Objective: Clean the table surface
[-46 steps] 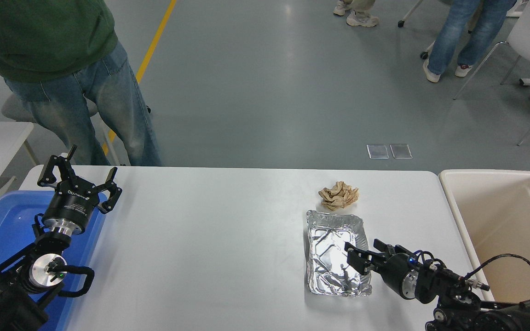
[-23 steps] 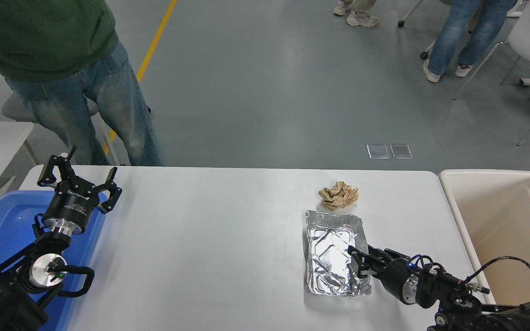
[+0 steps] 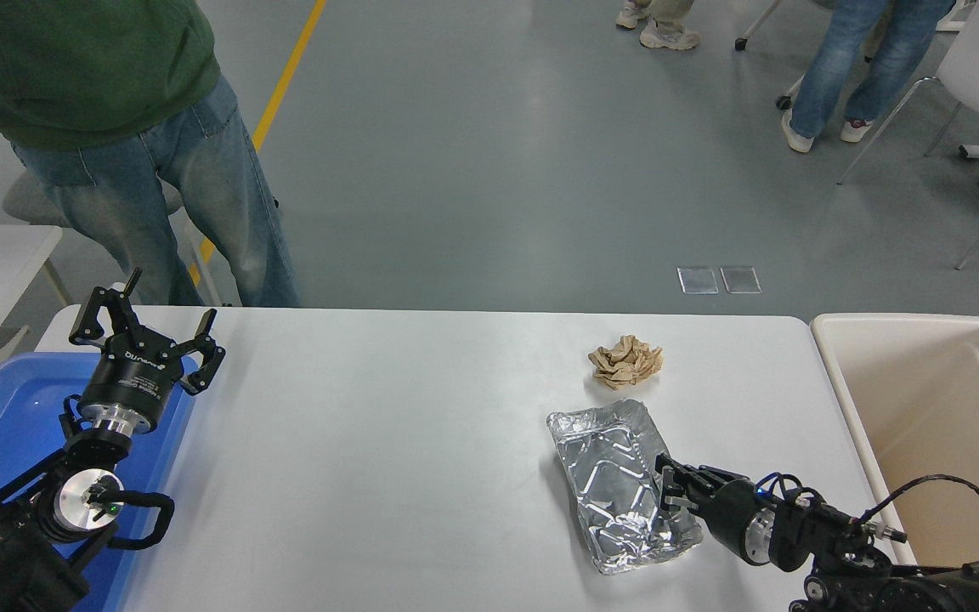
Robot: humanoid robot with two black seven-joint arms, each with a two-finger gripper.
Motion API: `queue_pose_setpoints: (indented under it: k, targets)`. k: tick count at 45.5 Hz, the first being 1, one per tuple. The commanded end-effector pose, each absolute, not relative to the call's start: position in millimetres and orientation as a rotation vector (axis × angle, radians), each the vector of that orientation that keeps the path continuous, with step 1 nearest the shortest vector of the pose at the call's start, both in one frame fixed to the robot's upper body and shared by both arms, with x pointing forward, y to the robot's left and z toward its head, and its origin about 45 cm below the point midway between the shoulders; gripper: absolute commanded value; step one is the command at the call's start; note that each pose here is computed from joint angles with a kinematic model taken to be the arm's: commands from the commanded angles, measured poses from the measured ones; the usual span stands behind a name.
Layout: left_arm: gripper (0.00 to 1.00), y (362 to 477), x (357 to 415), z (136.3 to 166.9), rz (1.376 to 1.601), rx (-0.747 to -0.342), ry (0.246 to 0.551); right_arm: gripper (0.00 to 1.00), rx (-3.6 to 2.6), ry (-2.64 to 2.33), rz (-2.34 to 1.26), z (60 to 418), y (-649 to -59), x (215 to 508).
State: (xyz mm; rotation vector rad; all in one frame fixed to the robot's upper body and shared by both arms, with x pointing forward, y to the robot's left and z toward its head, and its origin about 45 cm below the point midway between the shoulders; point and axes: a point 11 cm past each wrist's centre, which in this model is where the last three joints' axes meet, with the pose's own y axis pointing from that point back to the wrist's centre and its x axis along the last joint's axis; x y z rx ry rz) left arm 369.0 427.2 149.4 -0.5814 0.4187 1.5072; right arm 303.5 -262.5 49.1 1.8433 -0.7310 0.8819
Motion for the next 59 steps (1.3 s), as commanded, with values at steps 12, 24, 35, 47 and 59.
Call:
queue_pose_setpoints:
  k: [12, 24, 35, 47, 59]
  targets:
    - [0.99, 427.2, 369.0, 149.4, 1.507, -0.581, 0.419, 0.0, 1.829, -0.747, 0.891, 74, -283, 313]
    - [0.99, 427.2, 369.0, 149.4, 1.507, -0.581, 0.419, 0.0, 1.808, -0.769, 0.846, 104, -314, 320]
    - [0.99, 427.2, 369.0, 149.4, 1.507, -0.581, 0.419, 0.0, 1.81, -0.792, 0.84, 141, -338, 312]
    - [0.99, 427.2, 369.0, 149.4, 1.507, -0.581, 0.419, 0.0, 1.769, -0.828, 0.869, 184, -365, 308]
    - [0.99, 427.2, 369.0, 149.4, 1.507, -0.581, 0.419, 0.0, 1.736, -0.86, 0.895, 220, -381, 311]
